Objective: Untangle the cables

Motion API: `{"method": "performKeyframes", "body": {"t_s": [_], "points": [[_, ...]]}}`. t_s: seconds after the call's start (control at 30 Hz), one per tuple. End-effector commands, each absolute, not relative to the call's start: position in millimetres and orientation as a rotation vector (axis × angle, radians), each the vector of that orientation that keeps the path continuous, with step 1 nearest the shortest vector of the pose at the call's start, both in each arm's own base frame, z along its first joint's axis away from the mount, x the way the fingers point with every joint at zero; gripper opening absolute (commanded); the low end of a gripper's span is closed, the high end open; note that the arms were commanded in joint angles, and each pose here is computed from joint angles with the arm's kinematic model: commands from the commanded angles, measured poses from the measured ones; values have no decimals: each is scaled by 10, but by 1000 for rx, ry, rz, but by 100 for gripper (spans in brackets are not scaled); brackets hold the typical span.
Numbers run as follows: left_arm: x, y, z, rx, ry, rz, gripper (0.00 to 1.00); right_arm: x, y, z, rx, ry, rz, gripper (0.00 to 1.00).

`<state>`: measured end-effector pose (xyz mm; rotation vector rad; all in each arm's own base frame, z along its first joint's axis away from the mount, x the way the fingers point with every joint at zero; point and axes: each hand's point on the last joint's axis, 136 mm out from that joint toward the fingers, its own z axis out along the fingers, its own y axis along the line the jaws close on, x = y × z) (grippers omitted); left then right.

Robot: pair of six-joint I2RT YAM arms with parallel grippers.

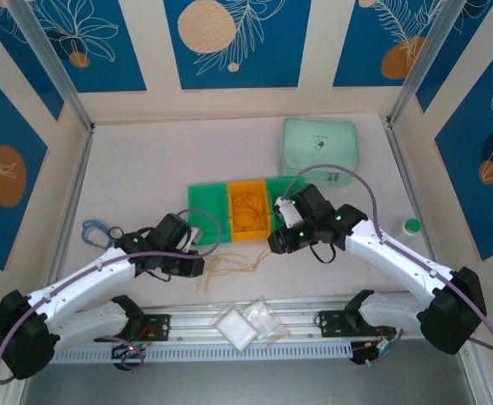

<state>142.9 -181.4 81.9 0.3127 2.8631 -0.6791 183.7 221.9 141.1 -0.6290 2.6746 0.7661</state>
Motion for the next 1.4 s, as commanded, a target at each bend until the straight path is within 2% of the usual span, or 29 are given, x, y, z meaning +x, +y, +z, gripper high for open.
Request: {"method": "performKeyframes", "body": {"t_s": [0.0, 0.67, 0.8, 1.27, 1.33, 1.37], "points": [[1342, -1831, 721, 258, 2921, -732, 23, 1813, 2333, 1443, -630, 2667, 839, 34], [1434, -1790, 309, 282, 3016, -571, 25, 1826, 2329, 1432, -639, 2654, 824, 34], [1422, -1756, 281, 297, 3022, -544, 20, 1839, 2328, 1424, -637, 2655, 823, 34], [1439, -1854, 195, 315, 3011, -613, 18, 1851, 2318, 1411, -628, 2656, 818, 34], [1437, -1865, 181, 322, 3013, -617, 14, 1857, 2316, 1408, -627, 2655, 816, 34], [1440, -1866, 175, 324, 3014, -616, 9, 1857, 2321, 1410, -628, 2653, 818, 34]]}}
